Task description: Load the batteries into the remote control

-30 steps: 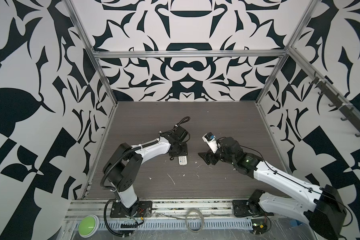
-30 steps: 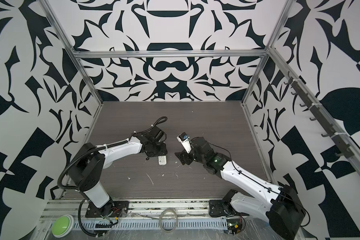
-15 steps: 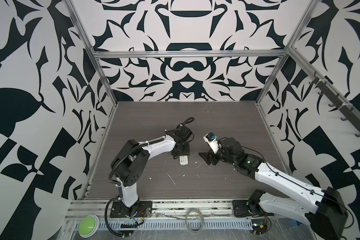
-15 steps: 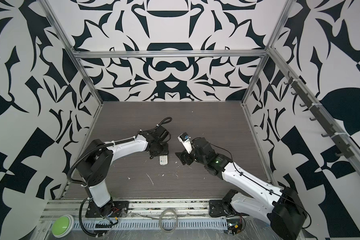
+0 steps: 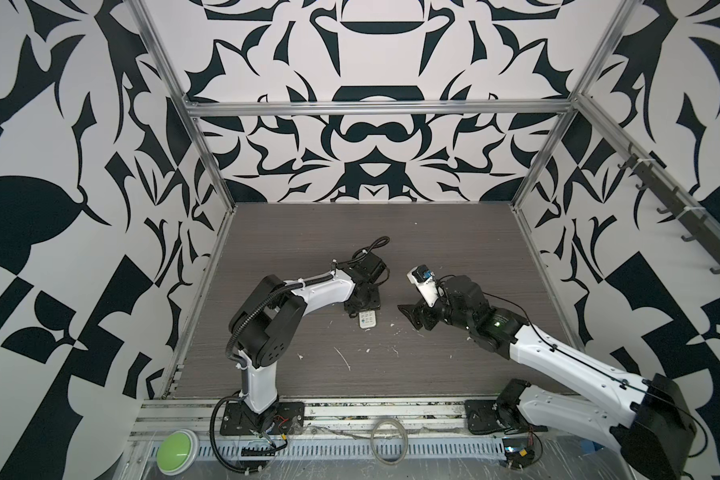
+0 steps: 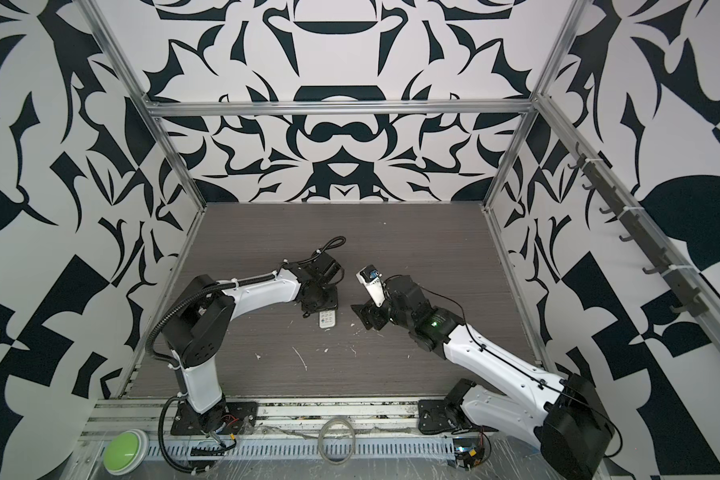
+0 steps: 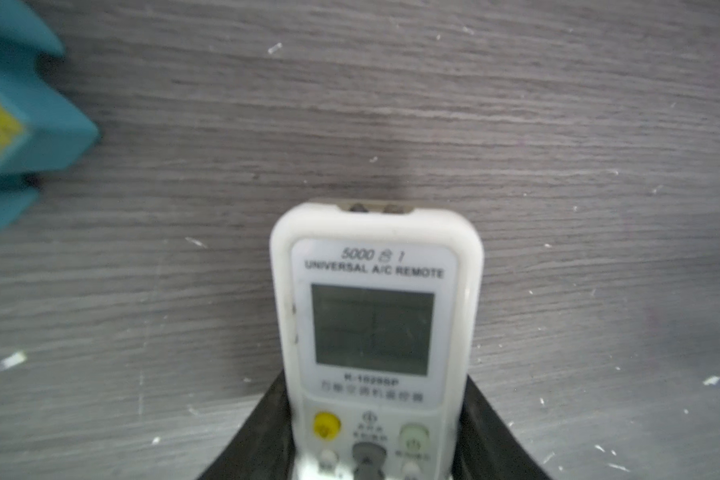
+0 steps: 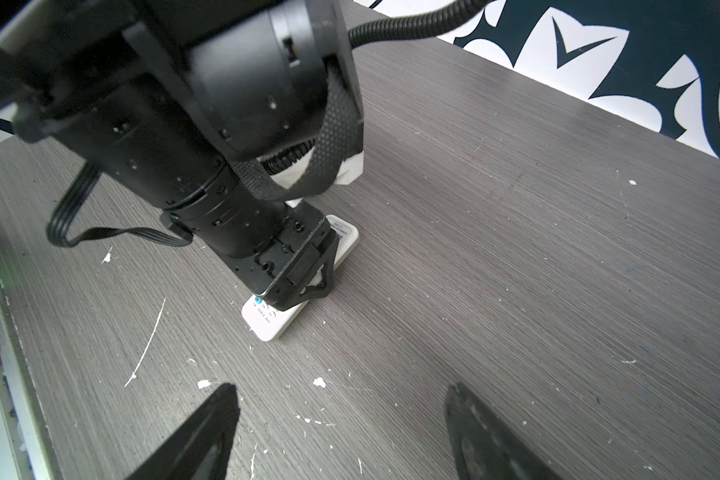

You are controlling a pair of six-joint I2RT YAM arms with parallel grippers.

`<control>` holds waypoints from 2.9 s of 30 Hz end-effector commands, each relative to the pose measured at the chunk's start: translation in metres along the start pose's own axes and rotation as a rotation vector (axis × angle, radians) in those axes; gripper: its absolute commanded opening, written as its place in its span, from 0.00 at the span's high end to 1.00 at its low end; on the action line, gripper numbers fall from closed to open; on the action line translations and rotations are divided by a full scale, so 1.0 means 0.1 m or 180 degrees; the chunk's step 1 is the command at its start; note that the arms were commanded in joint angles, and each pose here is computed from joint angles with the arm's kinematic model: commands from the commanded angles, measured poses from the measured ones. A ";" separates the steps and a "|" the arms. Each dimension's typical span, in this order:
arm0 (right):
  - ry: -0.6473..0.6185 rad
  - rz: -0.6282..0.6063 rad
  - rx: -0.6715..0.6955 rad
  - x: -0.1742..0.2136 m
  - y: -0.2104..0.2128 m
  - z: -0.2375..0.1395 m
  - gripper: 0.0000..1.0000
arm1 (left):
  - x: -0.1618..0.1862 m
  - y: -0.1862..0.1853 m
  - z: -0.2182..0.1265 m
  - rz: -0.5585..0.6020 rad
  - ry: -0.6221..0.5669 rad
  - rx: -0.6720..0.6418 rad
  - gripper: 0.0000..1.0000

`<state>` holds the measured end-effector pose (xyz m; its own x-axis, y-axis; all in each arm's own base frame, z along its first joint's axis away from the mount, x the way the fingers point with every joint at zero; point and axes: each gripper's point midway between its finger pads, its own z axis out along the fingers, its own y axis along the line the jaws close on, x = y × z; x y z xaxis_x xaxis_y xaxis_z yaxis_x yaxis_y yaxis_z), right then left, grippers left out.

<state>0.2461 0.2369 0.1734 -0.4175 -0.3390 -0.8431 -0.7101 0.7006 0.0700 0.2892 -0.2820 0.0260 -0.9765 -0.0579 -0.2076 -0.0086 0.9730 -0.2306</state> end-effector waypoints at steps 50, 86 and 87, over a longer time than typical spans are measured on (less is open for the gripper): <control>-0.0100 0.0118 0.0861 -0.06 -0.46 -0.25 0.00 | -0.17 0.06 -0.51 0.0406 -0.0720 0.0250 0.01; -0.0981 0.0410 0.3237 0.82 -1.62 -1.18 0.00 | -0.46 2.47 -1.85 -0.0577 -0.2759 -0.1880 0.01; -0.1000 0.0407 0.3250 0.85 -1.63 -1.17 0.00 | -0.46 2.51 -1.89 -0.0570 -0.2820 -0.1956 0.01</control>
<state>0.2566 0.0266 0.1388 -0.2718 -0.1715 -0.9469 0.1396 0.9666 -0.2151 0.2974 -0.0191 0.1412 -0.5206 -0.1628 -0.8381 -0.3849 0.9210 0.0602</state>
